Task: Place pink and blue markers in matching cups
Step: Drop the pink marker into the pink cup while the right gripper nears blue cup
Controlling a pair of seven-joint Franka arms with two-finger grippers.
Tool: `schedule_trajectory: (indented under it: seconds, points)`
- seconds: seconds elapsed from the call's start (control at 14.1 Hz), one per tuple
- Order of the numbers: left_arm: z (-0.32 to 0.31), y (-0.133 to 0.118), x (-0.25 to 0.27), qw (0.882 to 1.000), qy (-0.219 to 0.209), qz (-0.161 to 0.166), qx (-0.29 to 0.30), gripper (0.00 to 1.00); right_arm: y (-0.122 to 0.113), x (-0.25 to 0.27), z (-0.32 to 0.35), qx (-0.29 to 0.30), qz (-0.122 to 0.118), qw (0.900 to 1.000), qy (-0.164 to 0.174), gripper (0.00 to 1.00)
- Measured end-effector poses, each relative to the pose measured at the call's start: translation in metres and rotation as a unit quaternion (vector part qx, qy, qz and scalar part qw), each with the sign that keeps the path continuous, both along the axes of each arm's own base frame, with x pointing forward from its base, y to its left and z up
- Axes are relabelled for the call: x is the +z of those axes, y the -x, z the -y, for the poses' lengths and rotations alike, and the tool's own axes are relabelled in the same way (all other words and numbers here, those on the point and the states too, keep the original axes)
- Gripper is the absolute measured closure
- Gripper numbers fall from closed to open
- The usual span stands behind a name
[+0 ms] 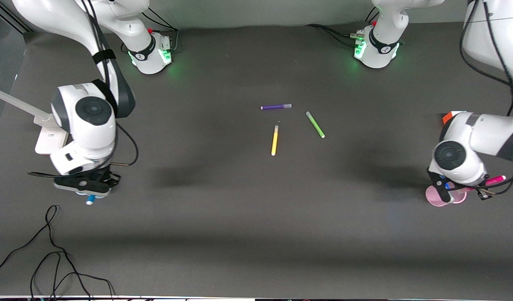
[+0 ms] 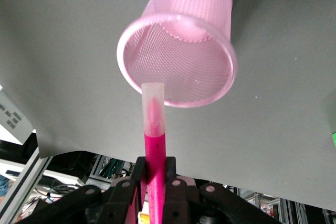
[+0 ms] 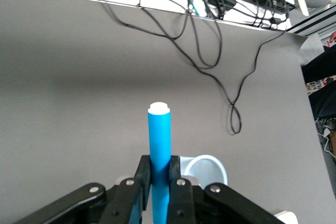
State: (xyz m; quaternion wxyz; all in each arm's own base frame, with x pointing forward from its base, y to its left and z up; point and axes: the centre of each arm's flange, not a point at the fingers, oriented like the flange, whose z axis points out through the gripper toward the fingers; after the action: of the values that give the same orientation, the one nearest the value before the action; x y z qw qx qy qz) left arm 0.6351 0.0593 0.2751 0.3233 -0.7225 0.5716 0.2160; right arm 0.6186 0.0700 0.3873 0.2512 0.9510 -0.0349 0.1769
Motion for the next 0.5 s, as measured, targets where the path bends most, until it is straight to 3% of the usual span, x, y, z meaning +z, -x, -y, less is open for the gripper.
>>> schedule_trajectory:
  seconds: [0.36, 0.5]
  points:
    - [0.005, 0.0, -0.021, 1.0, -0.026, 0.005, -0.005, 0.83, 0.001, -0.026, 0.077, 0.008, 0.001, 0.997, 0.075, 0.83]
    - [0.008, 0.001, -0.029, 0.999, -0.028, 0.019, 0.006, 0.83, -0.001, -0.036, 0.085, -0.012, 0.026, 0.995, 0.093, 0.83]
